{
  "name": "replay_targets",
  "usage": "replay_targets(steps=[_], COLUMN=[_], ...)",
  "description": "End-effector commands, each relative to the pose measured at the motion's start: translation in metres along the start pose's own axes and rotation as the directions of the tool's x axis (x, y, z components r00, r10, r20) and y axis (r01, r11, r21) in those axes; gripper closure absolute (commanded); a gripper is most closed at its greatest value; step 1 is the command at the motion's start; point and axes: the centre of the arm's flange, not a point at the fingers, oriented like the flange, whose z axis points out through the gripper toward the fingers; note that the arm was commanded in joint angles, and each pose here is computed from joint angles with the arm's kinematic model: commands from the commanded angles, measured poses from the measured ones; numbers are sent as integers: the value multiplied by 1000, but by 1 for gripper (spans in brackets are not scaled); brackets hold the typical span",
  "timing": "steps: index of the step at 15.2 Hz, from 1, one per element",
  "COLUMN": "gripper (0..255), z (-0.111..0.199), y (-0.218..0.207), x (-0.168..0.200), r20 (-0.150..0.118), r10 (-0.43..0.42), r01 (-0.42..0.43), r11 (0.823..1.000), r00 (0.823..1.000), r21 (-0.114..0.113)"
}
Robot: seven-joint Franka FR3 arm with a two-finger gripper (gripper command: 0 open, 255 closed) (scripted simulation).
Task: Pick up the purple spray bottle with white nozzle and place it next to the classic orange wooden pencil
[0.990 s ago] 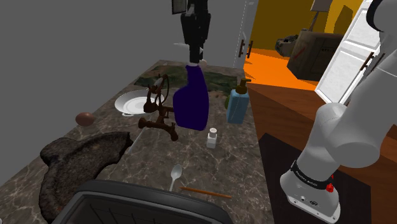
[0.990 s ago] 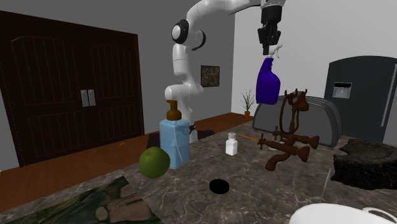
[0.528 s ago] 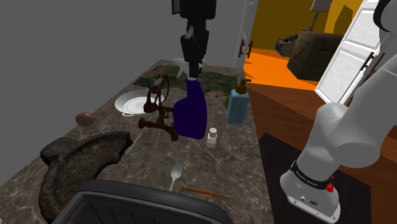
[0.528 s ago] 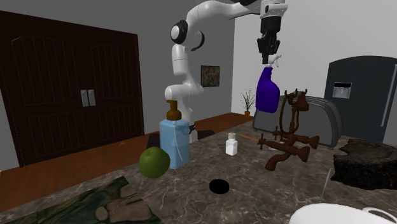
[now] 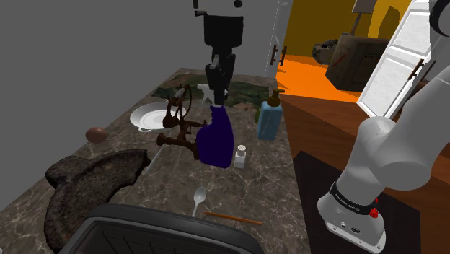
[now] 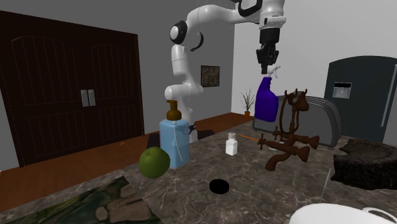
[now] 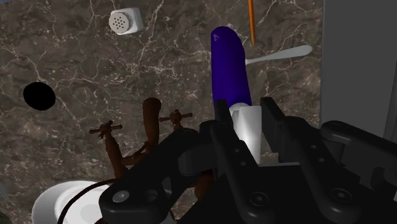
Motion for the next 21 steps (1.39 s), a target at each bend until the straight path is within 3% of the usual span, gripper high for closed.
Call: replay_targets(steps=[1,21], gripper=[255,255], z=[11,117], y=[0,3], x=[0,2], r20=[-1,-1], r10=[0,0], r01=[0,0], r11=[1000,1000], r00=[1000,1000], r21=[0,0])
